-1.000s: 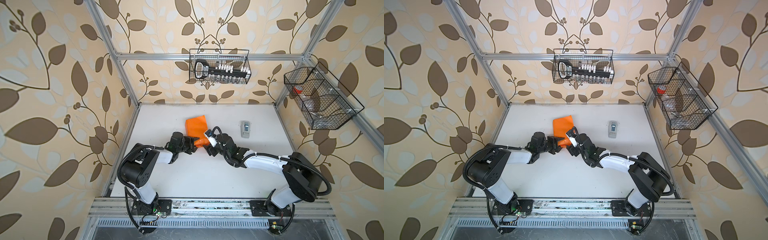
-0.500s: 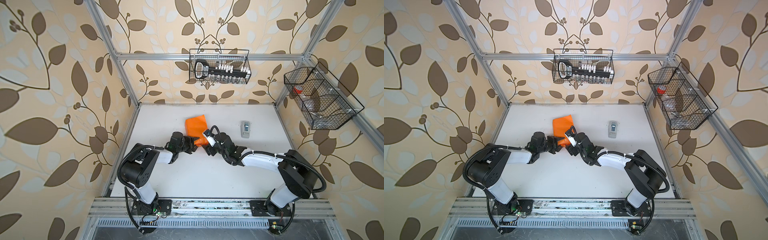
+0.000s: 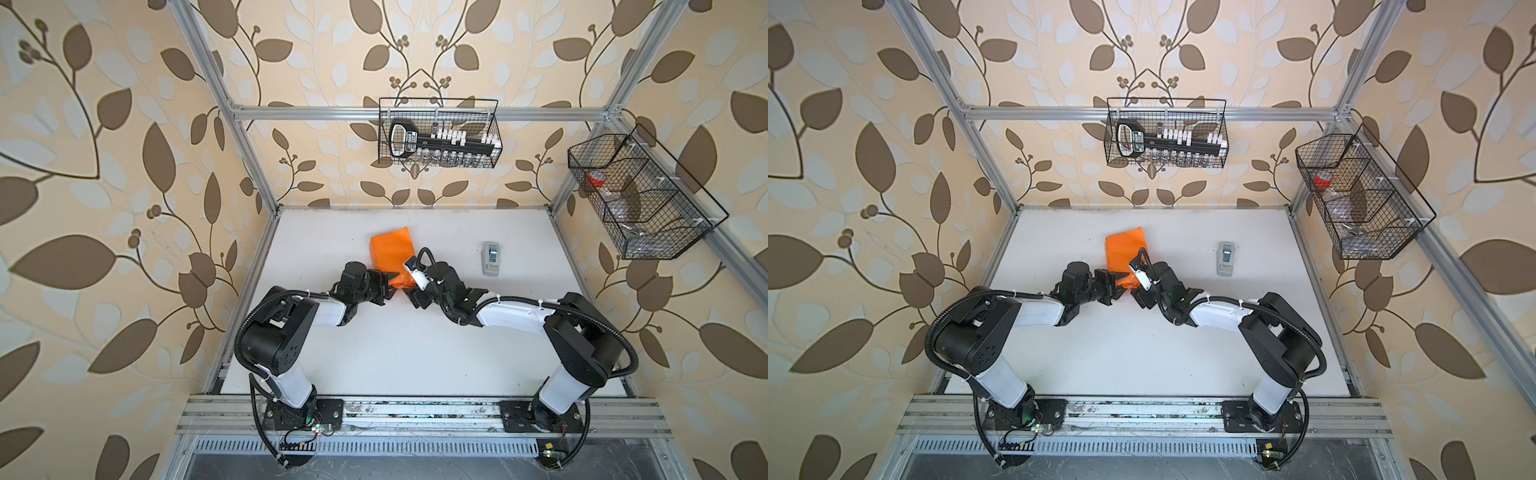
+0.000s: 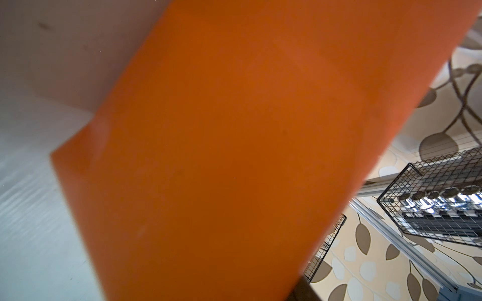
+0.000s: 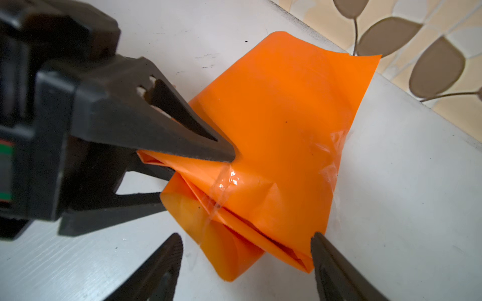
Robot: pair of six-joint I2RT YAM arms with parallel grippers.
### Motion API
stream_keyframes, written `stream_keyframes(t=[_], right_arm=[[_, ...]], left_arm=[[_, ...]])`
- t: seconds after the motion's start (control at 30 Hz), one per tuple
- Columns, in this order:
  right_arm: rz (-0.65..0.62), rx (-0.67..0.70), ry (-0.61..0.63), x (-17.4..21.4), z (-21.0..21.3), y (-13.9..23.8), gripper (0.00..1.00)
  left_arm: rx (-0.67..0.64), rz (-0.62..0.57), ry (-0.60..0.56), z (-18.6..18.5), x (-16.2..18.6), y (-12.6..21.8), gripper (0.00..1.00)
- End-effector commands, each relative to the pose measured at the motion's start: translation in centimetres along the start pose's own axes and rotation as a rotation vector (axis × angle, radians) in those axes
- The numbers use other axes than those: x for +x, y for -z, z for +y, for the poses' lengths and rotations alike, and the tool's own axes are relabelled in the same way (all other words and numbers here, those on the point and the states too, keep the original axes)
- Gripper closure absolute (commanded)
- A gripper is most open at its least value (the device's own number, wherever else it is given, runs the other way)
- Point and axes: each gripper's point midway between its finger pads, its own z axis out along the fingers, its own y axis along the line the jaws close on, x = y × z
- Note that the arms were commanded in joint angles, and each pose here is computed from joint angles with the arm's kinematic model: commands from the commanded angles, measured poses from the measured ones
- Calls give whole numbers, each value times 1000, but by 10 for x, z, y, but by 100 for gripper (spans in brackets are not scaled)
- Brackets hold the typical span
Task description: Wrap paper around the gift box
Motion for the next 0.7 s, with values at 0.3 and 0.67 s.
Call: stream_keyframes(t=[0.3, 0.67], right_arm=[[-81, -2, -72, -28, -14, 27, 26], [42, -148, -262, -35, 3, 23, 100]], left_arm=[[32, 0, -13, -9, 1, -8, 62], [29, 3, -9, -5, -1, -10, 63]])
